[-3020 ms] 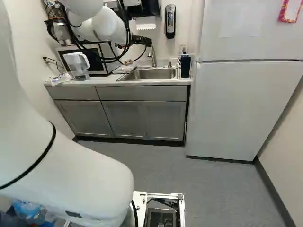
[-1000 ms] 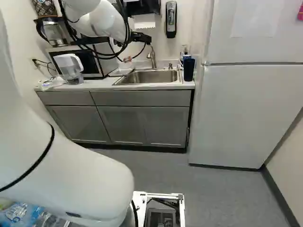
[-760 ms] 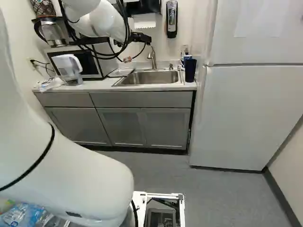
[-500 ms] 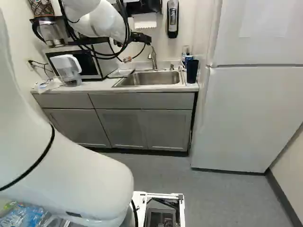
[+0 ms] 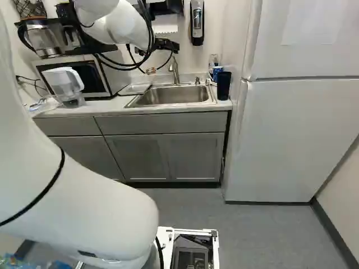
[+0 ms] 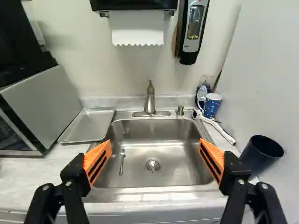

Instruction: Rinse the cup and place it in the tray

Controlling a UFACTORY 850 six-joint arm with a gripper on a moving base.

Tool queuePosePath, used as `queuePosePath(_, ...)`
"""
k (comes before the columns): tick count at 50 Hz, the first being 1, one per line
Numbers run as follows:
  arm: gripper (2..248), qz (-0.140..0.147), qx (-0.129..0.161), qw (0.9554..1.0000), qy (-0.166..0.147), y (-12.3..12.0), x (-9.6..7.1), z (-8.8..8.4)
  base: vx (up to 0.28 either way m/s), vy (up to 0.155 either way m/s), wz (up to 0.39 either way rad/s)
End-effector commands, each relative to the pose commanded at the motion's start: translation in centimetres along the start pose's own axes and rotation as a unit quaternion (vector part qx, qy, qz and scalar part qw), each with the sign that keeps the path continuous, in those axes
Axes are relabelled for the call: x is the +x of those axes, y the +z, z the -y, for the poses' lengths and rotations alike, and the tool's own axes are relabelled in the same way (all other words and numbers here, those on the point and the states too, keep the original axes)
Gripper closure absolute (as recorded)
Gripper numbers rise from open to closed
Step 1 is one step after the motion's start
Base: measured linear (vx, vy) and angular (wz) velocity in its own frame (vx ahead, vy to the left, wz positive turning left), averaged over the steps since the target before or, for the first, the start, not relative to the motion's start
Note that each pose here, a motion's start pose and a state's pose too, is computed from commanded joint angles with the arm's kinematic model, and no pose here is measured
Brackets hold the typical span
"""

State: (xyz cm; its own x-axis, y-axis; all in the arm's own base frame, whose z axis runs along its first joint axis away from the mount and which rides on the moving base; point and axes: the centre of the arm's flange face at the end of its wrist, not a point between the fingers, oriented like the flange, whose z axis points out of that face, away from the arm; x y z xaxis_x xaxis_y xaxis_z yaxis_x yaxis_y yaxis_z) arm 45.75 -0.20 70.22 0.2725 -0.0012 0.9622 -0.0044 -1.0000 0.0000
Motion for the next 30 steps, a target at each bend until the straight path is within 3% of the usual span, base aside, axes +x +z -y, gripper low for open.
queuePosePath(30,3,0.0,0.0,1.0,0.0,0.0,0.0,0.0,0.106,0.026,-0.171)
